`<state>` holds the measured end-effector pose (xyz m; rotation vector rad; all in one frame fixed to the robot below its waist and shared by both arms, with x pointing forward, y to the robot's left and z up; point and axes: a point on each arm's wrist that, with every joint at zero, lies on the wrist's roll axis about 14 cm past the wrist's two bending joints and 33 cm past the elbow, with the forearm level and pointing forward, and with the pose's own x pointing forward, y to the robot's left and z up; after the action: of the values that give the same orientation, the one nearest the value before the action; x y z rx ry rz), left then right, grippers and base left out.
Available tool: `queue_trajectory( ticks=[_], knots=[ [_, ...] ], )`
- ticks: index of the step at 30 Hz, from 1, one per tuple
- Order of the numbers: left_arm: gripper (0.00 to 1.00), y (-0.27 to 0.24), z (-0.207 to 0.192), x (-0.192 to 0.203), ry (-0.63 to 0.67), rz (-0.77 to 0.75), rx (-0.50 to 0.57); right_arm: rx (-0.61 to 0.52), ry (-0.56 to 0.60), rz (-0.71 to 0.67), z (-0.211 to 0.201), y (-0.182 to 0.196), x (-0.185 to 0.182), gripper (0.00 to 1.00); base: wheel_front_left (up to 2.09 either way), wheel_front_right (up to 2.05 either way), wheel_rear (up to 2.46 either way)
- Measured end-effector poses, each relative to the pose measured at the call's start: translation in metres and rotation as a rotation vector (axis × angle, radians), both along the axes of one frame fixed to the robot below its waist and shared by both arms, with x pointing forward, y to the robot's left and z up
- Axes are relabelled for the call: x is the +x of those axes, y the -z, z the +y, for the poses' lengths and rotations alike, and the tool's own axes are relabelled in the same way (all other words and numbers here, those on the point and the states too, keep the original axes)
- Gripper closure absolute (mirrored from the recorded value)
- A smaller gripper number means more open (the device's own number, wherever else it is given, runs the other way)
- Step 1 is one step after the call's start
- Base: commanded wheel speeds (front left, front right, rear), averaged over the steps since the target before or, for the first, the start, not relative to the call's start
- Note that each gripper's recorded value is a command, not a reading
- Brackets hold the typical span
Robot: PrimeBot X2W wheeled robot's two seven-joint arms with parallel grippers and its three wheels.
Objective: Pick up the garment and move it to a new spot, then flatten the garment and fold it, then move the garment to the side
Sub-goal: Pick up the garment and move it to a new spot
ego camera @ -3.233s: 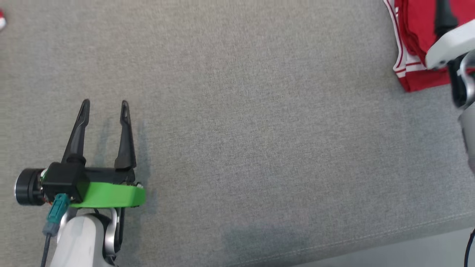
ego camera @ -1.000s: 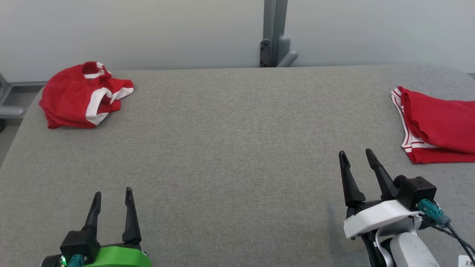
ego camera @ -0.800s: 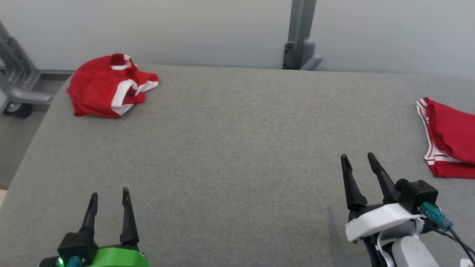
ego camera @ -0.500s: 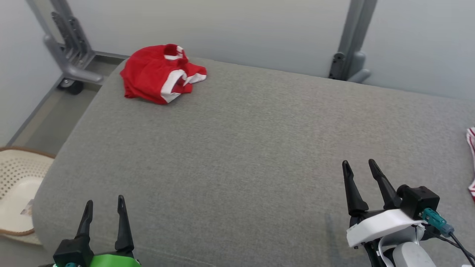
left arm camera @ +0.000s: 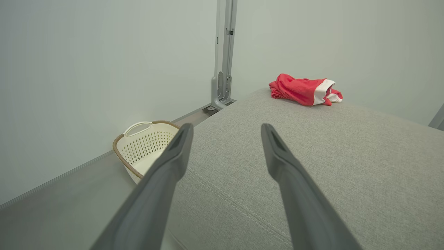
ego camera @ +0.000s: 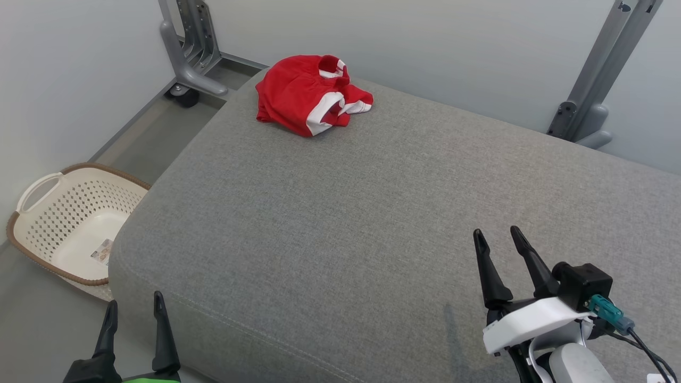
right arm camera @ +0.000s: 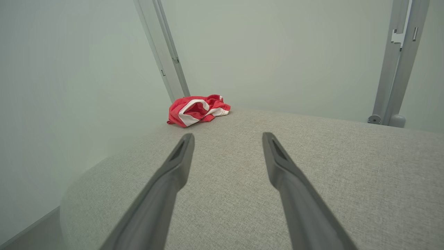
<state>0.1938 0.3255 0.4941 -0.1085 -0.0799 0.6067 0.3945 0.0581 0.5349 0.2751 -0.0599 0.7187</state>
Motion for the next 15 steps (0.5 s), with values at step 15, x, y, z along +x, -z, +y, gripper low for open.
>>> queue_trajectory(
  ticks=[15],
  knots=[
    [0.00, -0.050, 0.013, 0.053, 0.113, -0.071, 0.103, -0.006, 0.074, -0.029, -0.022, -0.004, 0.021, 0.00, 0.00, 0.00, 0.00]
  ],
)
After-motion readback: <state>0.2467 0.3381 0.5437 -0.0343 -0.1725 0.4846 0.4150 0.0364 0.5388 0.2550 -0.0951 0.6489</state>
